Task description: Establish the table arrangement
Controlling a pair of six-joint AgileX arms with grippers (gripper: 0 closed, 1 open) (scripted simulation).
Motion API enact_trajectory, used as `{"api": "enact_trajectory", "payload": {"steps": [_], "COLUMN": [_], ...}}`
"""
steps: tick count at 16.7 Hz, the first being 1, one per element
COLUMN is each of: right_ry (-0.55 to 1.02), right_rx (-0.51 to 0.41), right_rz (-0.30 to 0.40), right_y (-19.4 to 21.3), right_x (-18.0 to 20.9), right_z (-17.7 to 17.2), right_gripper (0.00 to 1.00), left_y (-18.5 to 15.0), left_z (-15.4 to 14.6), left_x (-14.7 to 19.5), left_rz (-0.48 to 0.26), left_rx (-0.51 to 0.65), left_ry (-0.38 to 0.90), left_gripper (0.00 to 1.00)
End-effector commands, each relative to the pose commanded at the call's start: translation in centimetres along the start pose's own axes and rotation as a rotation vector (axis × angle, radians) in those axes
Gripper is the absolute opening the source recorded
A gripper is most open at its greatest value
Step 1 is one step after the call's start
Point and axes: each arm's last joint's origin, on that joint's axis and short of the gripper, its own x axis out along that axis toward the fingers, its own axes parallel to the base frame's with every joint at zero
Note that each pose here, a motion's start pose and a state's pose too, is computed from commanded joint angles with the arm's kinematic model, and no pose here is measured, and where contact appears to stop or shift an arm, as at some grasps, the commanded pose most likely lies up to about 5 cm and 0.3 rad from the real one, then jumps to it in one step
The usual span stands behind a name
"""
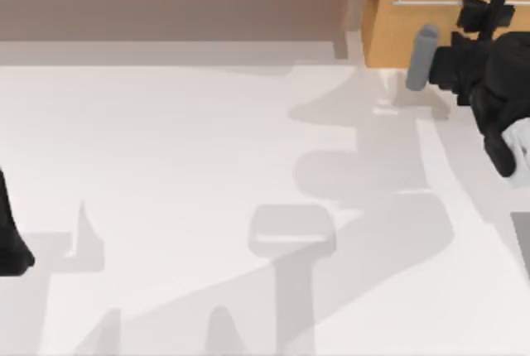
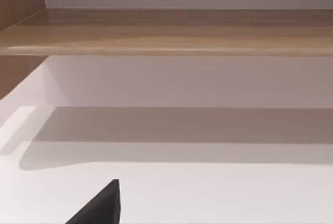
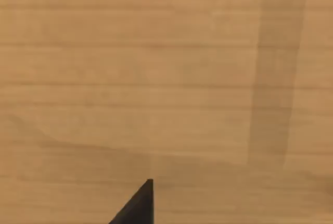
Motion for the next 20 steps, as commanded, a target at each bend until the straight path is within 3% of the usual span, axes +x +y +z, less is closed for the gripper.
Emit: {"api": "enact_trajectory", "payload": {"steps": [6,7,13,20], "right_ry": [0.0,-0.007,-0.019,-0.008], "right_rx": [0.0,-0.001,0.007,0.002], "right_rz": [0.0,0.054,0.007,0.04], "right_y": [0.0,1.3,0.1,1.0], "right_x": [0.0,-0.8,-1.9,-4.6], "right_z": [0.0,0.2,0.5,0.3], "right_gripper": [1.0,1.0,1.0,1.0], "left_y": [0.0,0.0,0.0,0.0], "left_z": [0.0,0.0,0.0,0.0], "left_x": [0.0,0.0,0.0,0.0], "left_rz": [0.0,0.0,0.0,0.0], "left_rx": [0.0,0.0,0.0,0.0], "left_ry": [0.0,0.0,0.0,0.0], "left_gripper": [1.0,1.0,1.0,1.0]}}
